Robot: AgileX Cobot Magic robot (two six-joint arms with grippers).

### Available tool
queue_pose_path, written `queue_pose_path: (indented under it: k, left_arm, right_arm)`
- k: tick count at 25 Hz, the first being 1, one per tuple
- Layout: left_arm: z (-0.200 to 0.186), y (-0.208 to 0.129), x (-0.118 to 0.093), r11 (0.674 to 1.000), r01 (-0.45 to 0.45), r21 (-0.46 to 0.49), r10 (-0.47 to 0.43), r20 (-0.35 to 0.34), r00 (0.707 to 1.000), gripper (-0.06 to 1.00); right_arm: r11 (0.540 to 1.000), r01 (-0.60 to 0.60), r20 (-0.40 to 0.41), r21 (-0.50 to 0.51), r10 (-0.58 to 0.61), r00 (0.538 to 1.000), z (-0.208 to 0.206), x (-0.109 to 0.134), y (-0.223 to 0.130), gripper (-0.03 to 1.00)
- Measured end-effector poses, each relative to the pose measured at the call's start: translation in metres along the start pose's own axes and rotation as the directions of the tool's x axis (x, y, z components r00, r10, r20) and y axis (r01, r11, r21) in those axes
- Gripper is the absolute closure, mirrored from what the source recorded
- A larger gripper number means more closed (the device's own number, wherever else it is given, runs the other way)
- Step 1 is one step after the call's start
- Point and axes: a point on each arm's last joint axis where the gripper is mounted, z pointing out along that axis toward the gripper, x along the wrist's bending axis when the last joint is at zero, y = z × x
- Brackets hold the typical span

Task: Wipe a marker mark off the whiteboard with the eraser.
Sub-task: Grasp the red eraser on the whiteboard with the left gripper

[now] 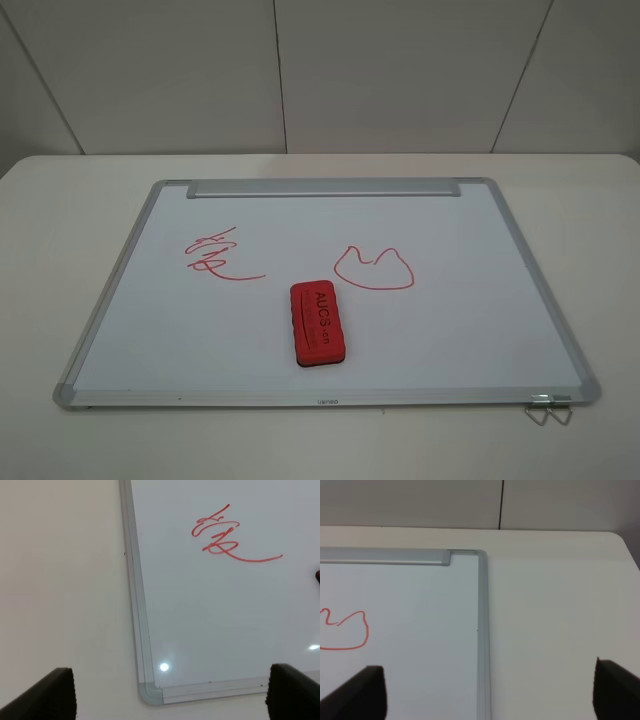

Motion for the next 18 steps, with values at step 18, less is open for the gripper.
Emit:
queue_pose_path:
  k: [18]
  left_arm:
    - [0.195, 0.055, -0.087, 0.835, -0.084, 0.544, 0.026, 0.113, 0.993, 0.19]
  right_arm:
    - [1.000, 0.000, 0.000, 0.000, 0.000, 1.000, 0.000, 0.000, 0.000, 0.26]
